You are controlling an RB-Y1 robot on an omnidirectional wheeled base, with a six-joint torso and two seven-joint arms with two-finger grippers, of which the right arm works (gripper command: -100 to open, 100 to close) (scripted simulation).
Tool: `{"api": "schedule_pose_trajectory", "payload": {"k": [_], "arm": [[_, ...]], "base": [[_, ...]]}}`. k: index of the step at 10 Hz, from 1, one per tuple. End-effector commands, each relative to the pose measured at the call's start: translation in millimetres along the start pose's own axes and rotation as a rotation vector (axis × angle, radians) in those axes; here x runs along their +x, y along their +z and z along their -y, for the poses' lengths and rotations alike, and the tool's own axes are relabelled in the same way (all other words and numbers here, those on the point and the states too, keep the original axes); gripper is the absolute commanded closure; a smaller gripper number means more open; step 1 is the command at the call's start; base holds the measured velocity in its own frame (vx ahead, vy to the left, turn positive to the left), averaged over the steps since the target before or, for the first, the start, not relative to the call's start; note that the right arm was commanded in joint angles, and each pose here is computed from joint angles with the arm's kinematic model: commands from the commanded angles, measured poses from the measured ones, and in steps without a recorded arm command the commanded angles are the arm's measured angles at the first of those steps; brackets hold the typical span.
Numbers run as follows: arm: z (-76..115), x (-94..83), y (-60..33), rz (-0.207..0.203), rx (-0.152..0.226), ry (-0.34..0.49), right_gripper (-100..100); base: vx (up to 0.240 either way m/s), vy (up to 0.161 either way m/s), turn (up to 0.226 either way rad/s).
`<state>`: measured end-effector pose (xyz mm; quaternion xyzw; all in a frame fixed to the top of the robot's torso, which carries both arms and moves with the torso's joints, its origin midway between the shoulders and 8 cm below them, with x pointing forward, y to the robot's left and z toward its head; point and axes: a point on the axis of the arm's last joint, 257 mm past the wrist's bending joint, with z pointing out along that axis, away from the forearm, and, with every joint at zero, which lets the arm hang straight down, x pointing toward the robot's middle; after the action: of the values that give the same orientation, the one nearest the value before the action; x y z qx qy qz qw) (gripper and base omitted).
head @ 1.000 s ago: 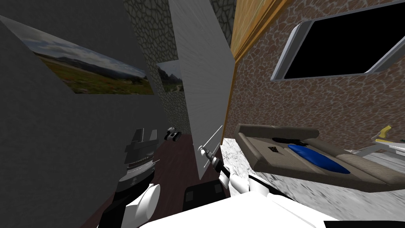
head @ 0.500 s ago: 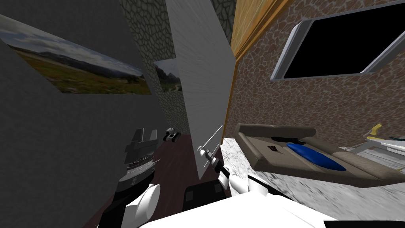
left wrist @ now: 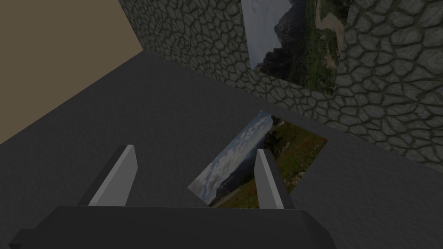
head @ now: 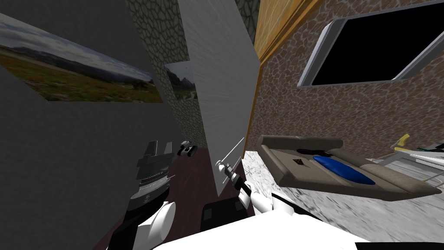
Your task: Push the door open
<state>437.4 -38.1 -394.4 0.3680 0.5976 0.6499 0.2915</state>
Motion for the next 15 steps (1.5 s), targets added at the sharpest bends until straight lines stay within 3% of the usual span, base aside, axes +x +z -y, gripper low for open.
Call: {"api": "schedule_pose_trajectory", "payload": {"k": [1,2,5,11,14,15], "arm": [[-5.7,3.8,5.9,-0.005,-0.017,0.036,100],[-5.4,5.5,7.0,-0.002,-0.017,0.082,100],[-5.4,5.5,7.0,-0.002,-0.017,0.088,100],[-3.9,12.5,11.5,0.01,-0.017,0.282,100],[-3.9,12.5,11.5,0.01,-0.017,0.298,100],[-3.4,14.3,12.6,0.013,-0.018,0.35,100]], "base": [[0.027,0.025,-0.024],[0.03,0.028,-0.044],[0.014,0.014,-0.006],[0.035,0.033,-0.039],[0.016,0.02,-0.002],[0.019,0.018,-0.042]]}}
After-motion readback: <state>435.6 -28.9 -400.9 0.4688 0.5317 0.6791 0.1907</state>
